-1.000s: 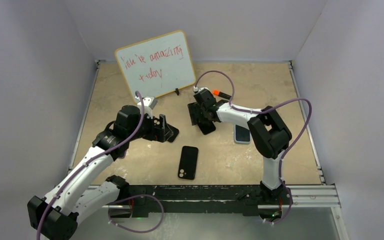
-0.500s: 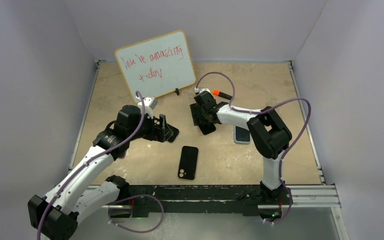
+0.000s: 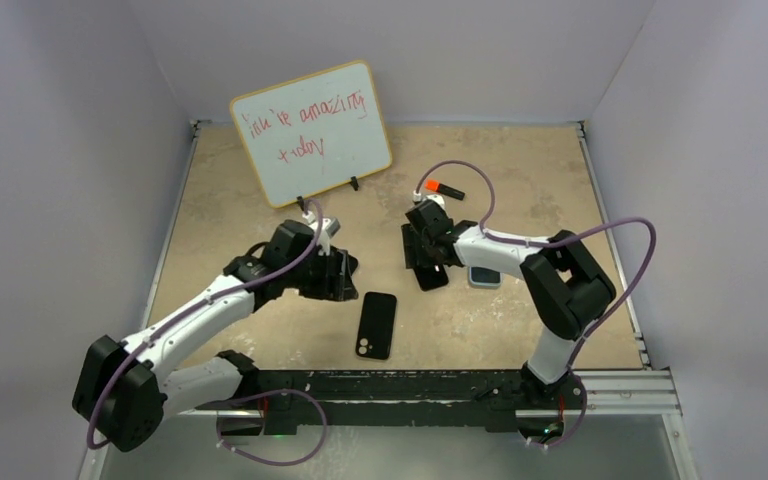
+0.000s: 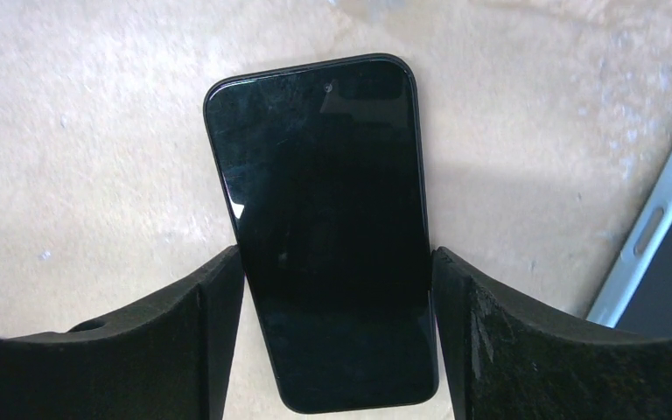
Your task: Put the phone into the phone case
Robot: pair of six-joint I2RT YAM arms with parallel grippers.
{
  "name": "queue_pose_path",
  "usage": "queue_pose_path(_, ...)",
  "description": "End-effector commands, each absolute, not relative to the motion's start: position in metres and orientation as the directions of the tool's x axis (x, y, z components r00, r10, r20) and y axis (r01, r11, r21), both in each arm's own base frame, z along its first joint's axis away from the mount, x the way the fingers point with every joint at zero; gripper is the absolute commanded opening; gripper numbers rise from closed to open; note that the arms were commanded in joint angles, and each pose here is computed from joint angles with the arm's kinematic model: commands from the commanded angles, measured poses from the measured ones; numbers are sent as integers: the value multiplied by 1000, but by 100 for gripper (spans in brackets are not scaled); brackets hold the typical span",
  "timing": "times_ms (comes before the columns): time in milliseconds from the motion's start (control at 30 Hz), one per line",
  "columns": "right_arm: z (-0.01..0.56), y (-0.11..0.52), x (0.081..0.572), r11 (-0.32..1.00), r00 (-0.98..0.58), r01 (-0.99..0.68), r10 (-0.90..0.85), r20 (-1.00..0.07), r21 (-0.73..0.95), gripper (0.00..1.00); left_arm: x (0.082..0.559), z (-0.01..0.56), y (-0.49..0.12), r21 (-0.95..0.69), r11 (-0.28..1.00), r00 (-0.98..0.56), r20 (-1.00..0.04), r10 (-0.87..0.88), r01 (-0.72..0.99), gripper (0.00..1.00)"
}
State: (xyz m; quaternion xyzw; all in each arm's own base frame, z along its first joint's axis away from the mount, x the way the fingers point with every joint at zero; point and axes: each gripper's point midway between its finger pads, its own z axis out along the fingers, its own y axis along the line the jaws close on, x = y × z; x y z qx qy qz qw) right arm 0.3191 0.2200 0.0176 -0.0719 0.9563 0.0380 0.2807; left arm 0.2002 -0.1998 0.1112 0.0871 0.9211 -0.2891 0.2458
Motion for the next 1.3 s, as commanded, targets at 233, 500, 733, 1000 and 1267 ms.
queue_pose_path(233,10,186,271,997,-879,-65,-40,-475,35,57,184,62,-238,-497,822,-899,-436,42,280,57)
queue_pose_path(500,8,174,252,998,-882,-35,-2,-471,61,55,190,38,-243,-484,834,-900,-436,31,263,45)
queue_pose_path(733,20,174,246,993,-868,-41,19,-496,111,55,208,26,-242,-404,879,-889,-454,48,254,35)
queue_pose_path(1000,23,179,244,985,-854,-52,40,-518,162,54,211,9,-246,-364,887,-897,-427,110,282,19)
queue_pose_path(1267,24,174,239,983,-844,-40,63,-533,179,53,232,17,-259,-299,853,-838,-485,249,427,0)
